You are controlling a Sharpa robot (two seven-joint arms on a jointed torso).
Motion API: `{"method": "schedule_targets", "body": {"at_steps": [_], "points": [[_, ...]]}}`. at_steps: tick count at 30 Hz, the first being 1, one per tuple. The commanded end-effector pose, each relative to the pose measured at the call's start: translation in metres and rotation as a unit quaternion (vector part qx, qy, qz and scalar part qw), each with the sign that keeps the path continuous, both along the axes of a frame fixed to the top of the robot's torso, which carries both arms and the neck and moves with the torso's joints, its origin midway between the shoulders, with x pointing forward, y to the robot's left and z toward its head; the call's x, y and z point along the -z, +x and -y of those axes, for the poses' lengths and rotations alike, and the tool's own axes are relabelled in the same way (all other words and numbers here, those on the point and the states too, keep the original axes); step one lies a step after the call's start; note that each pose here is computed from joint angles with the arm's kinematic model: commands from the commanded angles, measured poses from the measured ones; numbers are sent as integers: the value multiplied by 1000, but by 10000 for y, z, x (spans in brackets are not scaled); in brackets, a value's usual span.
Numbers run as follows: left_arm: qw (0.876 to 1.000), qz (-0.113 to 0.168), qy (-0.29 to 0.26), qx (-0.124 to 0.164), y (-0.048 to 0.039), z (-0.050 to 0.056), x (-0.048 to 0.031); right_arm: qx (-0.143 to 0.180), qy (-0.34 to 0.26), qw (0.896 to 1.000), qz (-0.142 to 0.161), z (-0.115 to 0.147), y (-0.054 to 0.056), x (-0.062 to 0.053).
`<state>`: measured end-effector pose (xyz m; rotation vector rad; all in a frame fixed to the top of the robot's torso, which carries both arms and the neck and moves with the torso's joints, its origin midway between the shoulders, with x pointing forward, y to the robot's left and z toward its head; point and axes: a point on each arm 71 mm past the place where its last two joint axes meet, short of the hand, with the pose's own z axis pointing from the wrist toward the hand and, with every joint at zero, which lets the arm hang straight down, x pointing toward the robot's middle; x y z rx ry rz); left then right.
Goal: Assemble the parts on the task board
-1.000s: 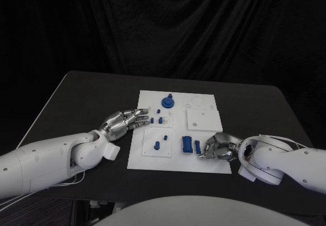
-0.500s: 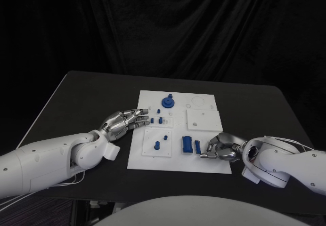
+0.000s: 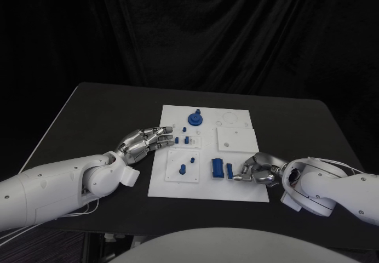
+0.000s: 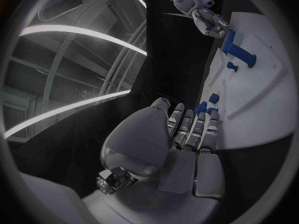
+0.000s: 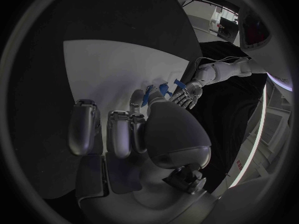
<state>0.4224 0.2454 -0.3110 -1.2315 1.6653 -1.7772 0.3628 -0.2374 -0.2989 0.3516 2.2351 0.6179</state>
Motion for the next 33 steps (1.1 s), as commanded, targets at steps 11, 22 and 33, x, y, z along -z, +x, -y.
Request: {"method": "schedule_targets", "body": {"at_steps": [11,22,33], "points": [[1000,0,-10,5,-8,30,1,0,-9,1000,-6,-27,23,38],[1000,0,-9,5,-10,26,2,-14,-15,1000,-21,-80,22,66],[1000,0,-8,3,-14,11,0,-18,-14,999,-23,-77,16,67]]}}
